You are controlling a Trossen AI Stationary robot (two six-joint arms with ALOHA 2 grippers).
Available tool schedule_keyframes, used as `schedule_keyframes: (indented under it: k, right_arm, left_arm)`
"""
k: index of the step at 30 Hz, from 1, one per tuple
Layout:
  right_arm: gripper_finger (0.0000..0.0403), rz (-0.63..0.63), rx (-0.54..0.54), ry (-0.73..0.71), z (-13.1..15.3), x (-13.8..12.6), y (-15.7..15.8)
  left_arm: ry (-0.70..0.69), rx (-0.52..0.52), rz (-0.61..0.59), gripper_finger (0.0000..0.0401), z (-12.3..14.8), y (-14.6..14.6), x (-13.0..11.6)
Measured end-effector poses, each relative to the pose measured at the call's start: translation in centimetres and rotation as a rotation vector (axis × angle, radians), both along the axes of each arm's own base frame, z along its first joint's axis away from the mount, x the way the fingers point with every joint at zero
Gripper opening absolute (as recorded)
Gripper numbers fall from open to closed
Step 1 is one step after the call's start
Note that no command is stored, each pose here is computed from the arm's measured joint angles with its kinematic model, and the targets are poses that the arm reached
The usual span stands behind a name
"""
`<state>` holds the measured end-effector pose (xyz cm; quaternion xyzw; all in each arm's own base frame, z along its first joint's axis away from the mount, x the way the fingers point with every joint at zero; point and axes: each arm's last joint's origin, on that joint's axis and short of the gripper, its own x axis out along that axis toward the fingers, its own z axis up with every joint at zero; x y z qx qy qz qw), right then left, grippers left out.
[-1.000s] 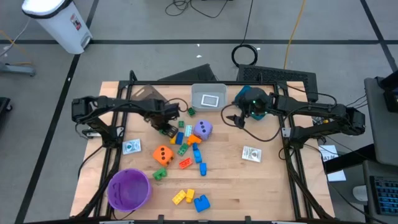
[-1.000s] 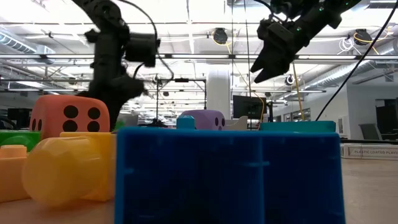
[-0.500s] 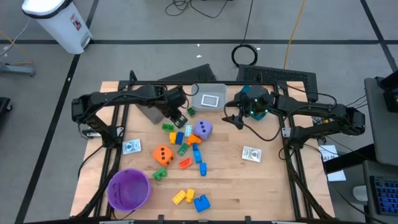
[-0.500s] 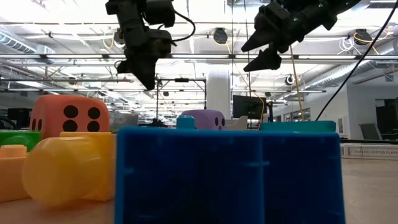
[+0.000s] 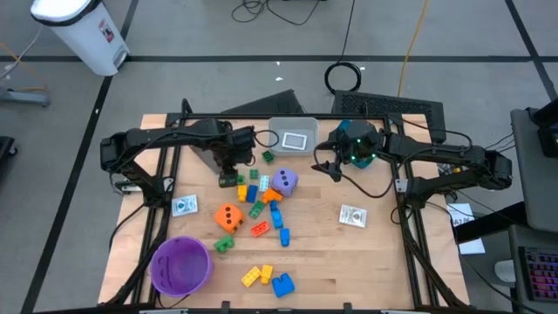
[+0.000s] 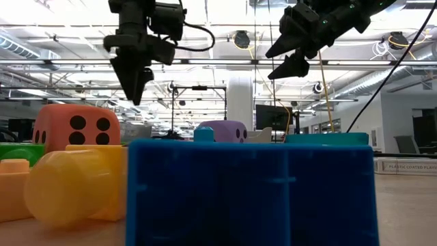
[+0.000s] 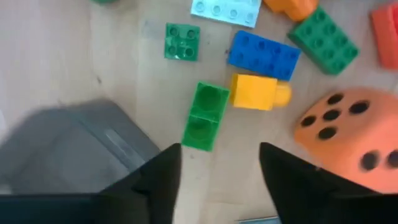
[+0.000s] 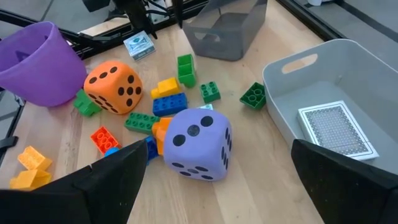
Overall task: Pick & Place Toys
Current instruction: Put the green game piece into the blue bin
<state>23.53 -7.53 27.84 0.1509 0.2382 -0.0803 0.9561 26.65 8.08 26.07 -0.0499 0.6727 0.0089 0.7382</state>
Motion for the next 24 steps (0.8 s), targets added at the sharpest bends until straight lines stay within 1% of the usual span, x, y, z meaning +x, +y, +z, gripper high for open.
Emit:
schedule_keyframes:
  k: [4, 6, 9, 11, 14, 19, 24]
  right_arm:
    - [0.0391, 0.000, 0.000, 0.000, 0.0, 0.0, 0.0]
    - [0.0391, 0.000, 0.000, 0.000, 0.0, 0.0, 0.0]
    - [0.0391, -0.001, 0.000, 0.003, 0.0, 0.0, 0.0]
    - [0.0391, -0.002, 0.003, 0.014, -0.1, -0.1, 0.0]
    - [0.0391, -0.003, 0.008, 0.030, -0.3, -0.1, 0.0]
    - [0.0391, -0.003, 0.016, 0.054, -1.3, -0.3, 0.1]
    - [0.0391, -0.003, 0.025, 0.078, -2.1, -0.5, 0.2]
  left_arm:
    - [-0.038, 0.027, -0.124, 0.0290, 0.0, 0.0, 0.3]
    - [-0.057, 0.050, -0.157, 0.0311, 0.0, 0.1, 0.7]
    - [-0.040, 0.080, -0.187, 0.0333, -0.6, 0.1, 1.1]
    - [-0.017, 0.078, -0.205, 0.0341, -1.3, 0.1, 1.5]
    - [0.009, 0.070, -0.224, 0.0344, -2.4, 0.1, 2.2]
    - [0.068, 0.045, -0.234, 0.0333, -4.2, 0.1, 3.1]
    - [0.096, -0.007, -0.238, 0.0321, -5.6, 0.0, 3.6]
